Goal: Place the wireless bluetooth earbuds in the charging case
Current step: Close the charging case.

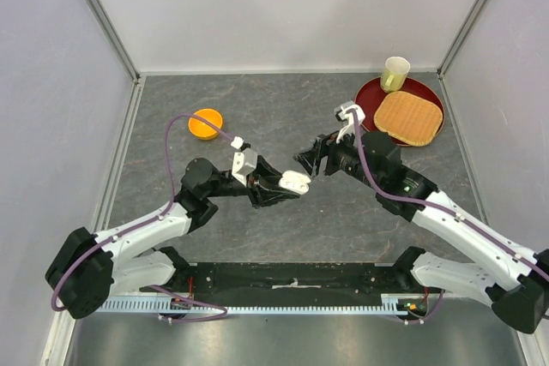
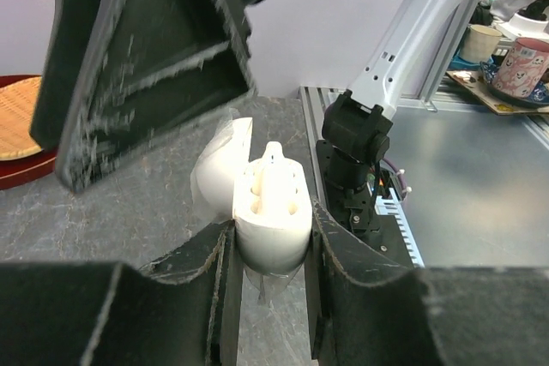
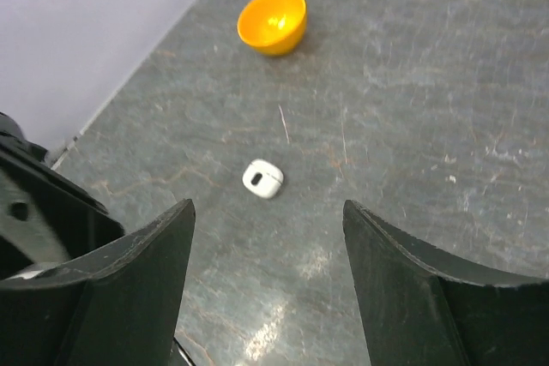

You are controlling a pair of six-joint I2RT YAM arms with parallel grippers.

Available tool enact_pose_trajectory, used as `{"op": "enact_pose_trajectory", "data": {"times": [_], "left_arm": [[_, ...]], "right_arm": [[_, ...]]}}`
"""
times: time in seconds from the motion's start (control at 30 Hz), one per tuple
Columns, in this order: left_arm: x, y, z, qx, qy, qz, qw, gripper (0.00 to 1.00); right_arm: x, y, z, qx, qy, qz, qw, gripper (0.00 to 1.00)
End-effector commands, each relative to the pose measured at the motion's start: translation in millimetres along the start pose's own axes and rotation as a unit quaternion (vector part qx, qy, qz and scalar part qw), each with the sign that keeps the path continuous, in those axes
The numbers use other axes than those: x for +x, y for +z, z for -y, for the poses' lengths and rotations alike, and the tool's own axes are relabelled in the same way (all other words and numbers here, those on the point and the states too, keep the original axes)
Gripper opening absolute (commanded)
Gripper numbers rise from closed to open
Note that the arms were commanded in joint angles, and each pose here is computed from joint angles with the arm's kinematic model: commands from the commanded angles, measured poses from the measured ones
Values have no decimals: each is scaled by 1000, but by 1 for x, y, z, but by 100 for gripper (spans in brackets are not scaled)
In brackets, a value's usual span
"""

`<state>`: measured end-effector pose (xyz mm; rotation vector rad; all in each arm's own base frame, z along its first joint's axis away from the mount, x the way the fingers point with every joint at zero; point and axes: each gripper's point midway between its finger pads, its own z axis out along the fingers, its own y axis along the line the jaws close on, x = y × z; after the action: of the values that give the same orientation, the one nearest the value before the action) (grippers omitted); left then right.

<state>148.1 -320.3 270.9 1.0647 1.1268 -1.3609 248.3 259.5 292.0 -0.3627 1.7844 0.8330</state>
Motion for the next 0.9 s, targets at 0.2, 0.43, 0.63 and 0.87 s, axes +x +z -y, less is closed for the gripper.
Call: {"op": "enact_pose_trajectory", "data": {"times": [0.2,0.43,0.63,0.87], "left_arm": [[-8,-2,-13,-42,36,7,998,2],[-7,0,-26,-71,21,7,997,2],[-5,3,-35,-87,0,7,996,2],[-4,5,-36,-88,-8,3,996,2]], "right_arm": [[5,-3,-27,-74,-19,-35,996,78],[11,-13,-15,-51,-45,-41,997,81],[7,-14,6,9,-43,-25,999,83],[-3,-8,24,64,-29,-1,998,83]]}}
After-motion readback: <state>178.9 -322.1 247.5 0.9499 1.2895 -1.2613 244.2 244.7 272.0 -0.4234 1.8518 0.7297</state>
